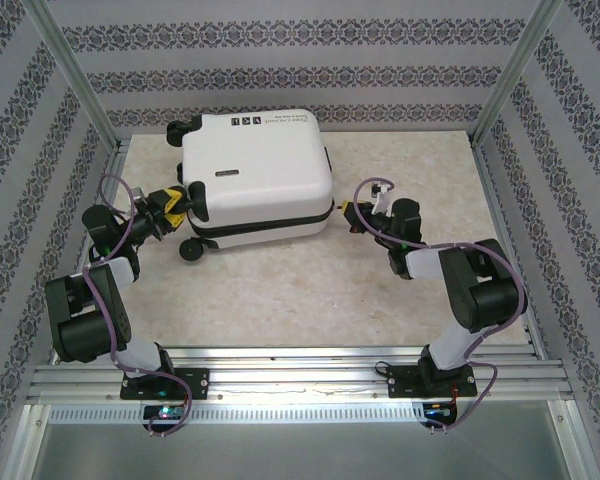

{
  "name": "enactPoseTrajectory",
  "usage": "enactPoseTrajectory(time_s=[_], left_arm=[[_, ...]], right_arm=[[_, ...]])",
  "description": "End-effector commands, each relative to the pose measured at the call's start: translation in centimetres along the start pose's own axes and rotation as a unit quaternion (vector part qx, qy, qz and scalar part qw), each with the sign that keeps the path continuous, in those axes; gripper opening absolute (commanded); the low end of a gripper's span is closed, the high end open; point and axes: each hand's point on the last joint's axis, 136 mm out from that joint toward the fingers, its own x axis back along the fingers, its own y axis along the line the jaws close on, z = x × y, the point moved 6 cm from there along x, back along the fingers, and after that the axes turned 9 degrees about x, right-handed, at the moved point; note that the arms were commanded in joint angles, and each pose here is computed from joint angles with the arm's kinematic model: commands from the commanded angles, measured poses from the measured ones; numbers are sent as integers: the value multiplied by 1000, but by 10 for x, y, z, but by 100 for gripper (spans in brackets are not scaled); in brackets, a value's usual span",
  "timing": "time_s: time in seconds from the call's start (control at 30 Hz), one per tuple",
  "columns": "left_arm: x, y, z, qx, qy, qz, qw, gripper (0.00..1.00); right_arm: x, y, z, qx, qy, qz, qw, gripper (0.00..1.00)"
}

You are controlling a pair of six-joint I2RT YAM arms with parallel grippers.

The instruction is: Pack the luggage

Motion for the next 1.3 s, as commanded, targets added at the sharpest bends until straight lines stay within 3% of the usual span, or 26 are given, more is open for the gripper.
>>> enactPoseTrajectory(time_s=[0.0, 0.17, 0.37, 0.67, 0.8, 1.07, 1.17, 1.27], left_arm=[[12, -50, -4, -81, -62, 44, 994, 48], [23, -70, 18, -153, -104, -20, 983, 56], [48, -91, 50, -238, -183, -138, 944, 64], [50, -71, 70, -223, -183, -136, 948, 65], [38, -62, 88, -243, -170, -161, 941, 65], [-14, -68, 139, -374, -126, -254, 883, 65], [-42, -74, 158, -437, -103, -293, 844, 65], [-78, -78, 186, -509, -72, -336, 789, 65]], right_arm=[[15, 11, -39, 46, -80, -4, 996, 0], [18, 12, -33, 28, -73, -2, 997, 0], [20, 26, -20, 21, -58, -13, 998, 0], [22, 63, 12, 12, -22, -45, 999, 0], [24, 77, 26, 11, -5, -61, 998, 0], [28, 101, 34, 19, 8, -88, 996, 0], [29, 107, 35, 29, 13, -90, 995, 0], [31, 111, 36, 32, 13, -93, 995, 0]])
